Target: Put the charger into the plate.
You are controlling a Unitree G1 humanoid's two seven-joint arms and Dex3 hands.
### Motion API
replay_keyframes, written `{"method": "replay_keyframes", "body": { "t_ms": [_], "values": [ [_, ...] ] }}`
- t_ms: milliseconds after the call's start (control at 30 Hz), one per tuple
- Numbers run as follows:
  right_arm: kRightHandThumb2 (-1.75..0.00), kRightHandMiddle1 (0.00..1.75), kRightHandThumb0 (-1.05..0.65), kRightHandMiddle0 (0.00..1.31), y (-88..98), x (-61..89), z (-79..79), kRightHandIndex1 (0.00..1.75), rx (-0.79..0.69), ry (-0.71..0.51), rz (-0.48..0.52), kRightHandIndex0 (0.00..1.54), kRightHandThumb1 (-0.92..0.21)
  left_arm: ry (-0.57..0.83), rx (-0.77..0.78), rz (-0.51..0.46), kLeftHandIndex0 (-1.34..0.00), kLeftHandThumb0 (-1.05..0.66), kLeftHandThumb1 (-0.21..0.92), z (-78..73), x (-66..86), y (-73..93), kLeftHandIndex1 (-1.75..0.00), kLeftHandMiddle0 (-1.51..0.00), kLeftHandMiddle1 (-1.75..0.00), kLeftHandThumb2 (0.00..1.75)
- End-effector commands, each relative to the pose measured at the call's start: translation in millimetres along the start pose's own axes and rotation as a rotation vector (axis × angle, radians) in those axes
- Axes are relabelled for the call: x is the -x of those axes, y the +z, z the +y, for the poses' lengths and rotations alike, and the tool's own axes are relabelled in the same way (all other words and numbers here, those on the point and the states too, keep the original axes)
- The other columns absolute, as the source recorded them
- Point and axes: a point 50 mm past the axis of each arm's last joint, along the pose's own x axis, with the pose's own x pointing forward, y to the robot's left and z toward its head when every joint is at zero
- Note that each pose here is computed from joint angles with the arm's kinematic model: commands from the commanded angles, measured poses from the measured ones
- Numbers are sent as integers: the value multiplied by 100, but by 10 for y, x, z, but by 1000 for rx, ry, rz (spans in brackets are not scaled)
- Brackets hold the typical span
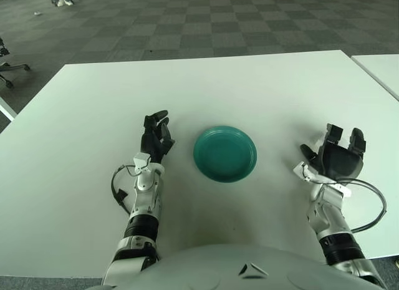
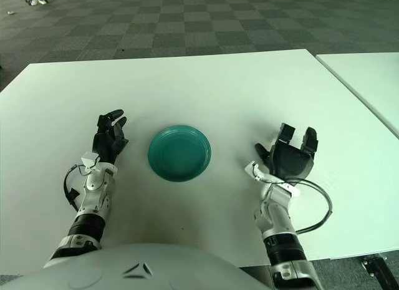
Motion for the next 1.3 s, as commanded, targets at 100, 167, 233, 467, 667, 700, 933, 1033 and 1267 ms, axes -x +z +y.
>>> {"method": "replay_keyframes", "body": {
  "t_ms": [100, 167, 233, 467, 667, 700, 933, 1033, 1267],
  "values": [
    [-75, 54, -105, 0, -241, -50, 97, 2, 62, 69, 79, 16, -92, 60, -14, 192, 0, -78, 92, 198, 314, -359, -103, -18, -45, 88],
    [-73, 54, -105, 0, -287, -72, 117, 2, 77, 74, 94, 16, -92, 55, -17, 191, 0, -78, 92, 197, 309, -355, -102, -18, -44, 88],
    [-72, 54, -105, 0, -289, -77, 125, 2, 81, 75, 97, 17, -92, 54, -18, 190, 0, -78, 92, 204, 304, -352, -100, -18, -43, 88],
    [-69, 53, -105, 0, -324, -283, 123, 2, 110, 94, 119, 19, -92, 43, -7, 195, 0, -77, 92, 201, 281, -343, -99, -18, -40, 87],
    [-68, 50, -105, 0, -412, -519, 139, 2, 129, 149, 133, 20, -92, 34, 1, 186, 0, -78, 92, 182, 268, -322, -99, -19, -39, 87],
    [-68, 50, -105, 0, -413, -530, 145, 2, 130, 154, 133, 21, -92, 34, 2, 185, 0, -78, 92, 181, 265, -320, -98, -19, -39, 87],
    [-71, 55, -105, 0, -423, -580, 189, 2, 167, 201, 123, 23, -92, 33, 14, 181, 0, -79, 92, 153, 245, -302, -101, -18, -38, 89],
    [-72, 57, -105, 0, -381, -579, 239, 2, 171, 238, 101, 24, -92, 30, 17, 210, 0, -78, 92, 203, 236, -373, -102, -18, -38, 89],
    [-76, 61, -105, 0, -304, -500, 413, 3, 172, 337, 46, 28, -92, 31, 16, 223, -3, -77, 92, 265, 205, -405, -106, -20, -38, 89]
  ]
}}
